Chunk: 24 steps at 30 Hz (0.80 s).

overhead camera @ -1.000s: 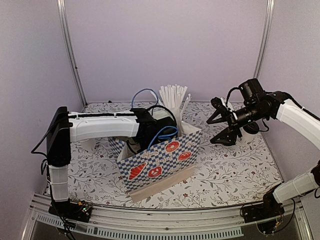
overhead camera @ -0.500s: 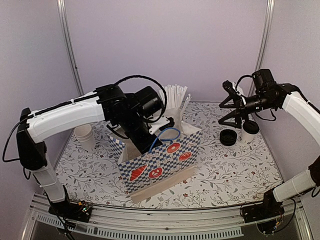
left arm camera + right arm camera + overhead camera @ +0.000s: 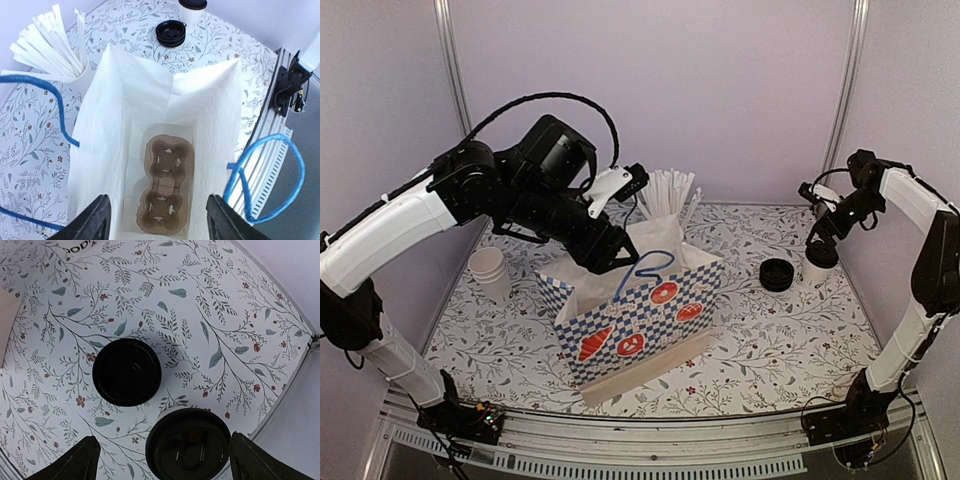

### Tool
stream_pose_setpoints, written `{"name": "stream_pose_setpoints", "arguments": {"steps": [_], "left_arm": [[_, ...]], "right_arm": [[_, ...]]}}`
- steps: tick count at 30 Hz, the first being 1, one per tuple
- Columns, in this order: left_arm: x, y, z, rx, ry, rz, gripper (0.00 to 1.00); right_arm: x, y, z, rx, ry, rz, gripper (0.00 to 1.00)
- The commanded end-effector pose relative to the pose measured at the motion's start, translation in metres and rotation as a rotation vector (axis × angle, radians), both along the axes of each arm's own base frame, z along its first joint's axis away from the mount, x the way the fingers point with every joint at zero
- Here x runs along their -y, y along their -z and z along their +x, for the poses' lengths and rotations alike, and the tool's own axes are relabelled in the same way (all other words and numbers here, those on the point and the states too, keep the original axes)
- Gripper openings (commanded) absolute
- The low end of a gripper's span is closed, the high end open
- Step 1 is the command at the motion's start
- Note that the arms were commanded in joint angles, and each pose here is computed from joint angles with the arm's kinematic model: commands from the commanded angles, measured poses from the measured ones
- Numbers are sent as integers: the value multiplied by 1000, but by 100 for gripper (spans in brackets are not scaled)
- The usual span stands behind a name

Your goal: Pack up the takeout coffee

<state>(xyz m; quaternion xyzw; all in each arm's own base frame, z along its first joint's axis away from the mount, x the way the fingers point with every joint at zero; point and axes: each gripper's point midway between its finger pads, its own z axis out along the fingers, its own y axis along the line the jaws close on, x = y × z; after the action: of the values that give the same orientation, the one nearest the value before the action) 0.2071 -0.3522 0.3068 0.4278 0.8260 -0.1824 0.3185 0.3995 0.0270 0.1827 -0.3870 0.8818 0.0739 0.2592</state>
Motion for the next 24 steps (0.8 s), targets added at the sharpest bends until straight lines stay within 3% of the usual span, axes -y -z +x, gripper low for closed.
{"name": "stream_pose_setpoints", "arguments": {"steps": [1, 5, 11, 24], "left_arm": [[12, -24, -2, 41, 16, -109, 68], [10, -24, -5, 35, 19, -122, 68], [4, -16, -2, 48, -8, -94, 68], [2, -2, -1, 34, -18, -59, 68]], "right_arm": [[33, 9, -2, -35, -4, -196, 93], [49, 15, 4, -61, 25, -272, 99], [59, 36, 6, -169, 25, -315, 99], [52, 48, 11, -231, 17, -267, 99]]}}
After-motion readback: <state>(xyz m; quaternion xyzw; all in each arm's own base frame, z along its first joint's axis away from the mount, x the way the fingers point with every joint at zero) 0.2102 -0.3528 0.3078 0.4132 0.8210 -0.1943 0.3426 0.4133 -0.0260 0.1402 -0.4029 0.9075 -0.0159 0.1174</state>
